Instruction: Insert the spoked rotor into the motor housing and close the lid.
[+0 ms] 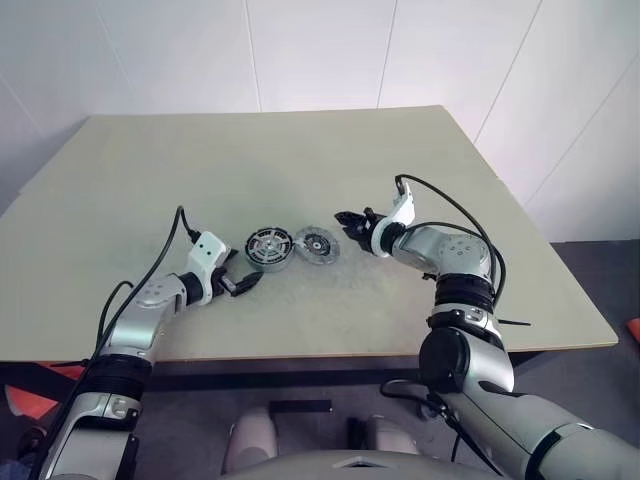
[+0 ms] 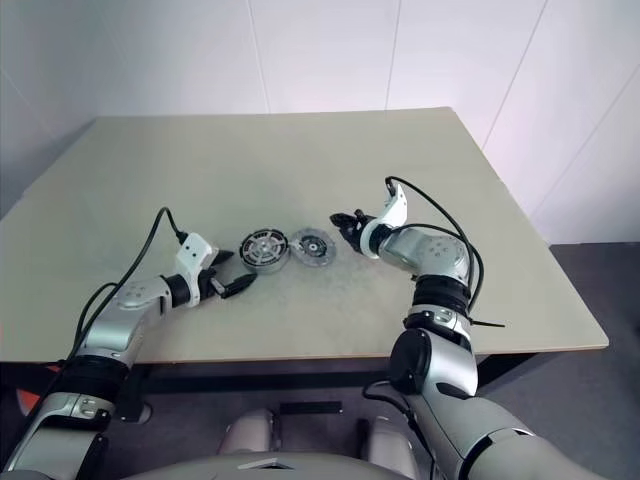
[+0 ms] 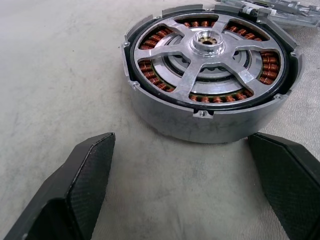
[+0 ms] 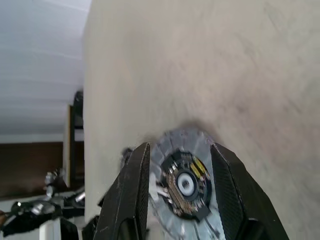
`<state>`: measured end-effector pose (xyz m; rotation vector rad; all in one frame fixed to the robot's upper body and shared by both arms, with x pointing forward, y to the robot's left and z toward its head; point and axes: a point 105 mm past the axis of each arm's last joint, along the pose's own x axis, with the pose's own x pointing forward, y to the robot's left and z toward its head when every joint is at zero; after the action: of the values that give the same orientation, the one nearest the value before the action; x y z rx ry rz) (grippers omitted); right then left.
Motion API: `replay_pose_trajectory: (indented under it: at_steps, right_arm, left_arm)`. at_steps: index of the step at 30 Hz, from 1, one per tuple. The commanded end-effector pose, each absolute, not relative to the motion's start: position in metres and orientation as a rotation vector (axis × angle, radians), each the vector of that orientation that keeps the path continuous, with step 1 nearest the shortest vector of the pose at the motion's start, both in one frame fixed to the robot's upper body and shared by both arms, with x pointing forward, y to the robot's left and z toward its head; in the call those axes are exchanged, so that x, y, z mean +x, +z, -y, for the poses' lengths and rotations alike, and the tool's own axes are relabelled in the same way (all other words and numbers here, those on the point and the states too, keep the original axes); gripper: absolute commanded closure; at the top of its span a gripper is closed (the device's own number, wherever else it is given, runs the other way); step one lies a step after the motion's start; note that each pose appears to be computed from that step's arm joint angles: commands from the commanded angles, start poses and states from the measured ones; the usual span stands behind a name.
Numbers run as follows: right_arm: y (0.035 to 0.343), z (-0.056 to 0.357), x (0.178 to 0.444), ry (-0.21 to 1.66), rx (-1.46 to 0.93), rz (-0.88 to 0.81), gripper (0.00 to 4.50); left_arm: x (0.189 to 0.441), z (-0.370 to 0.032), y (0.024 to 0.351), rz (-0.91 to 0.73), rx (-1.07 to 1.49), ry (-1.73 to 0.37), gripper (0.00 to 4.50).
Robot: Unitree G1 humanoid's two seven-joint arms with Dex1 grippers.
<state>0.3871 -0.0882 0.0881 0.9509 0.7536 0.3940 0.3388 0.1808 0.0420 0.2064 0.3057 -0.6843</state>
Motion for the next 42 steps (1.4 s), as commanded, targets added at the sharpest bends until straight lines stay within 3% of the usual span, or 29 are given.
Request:
replay_pose_trajectory:
  at_steps: [1,8,15,42]
  right_arm:
    - [0.097,0.085,0.371,0.443,0.915,-0.775,2.4]
    - [0.063,0.075,0.346,0.4,0.925,-0.889,2.4]
    - [0.048,0.068,0.35,0.366,0.999,-0.886,2.4]
    - [0.089,0.02,0.391,0.529,1.029,-0.742,2.4]
  left_arm:
    - [0.34,-0.186,0.045,-0.289,0.219,-0.661,0.0]
    - [0.338,-0.188,0.044,-0.298,0.223,-0.669,0.0]
    - [0.334,-0.195,0.044,-0.316,0.238,-0.668,0.0]
    - [0.335,-0.191,0.053,-0.301,0.234,-0.652,0.0]
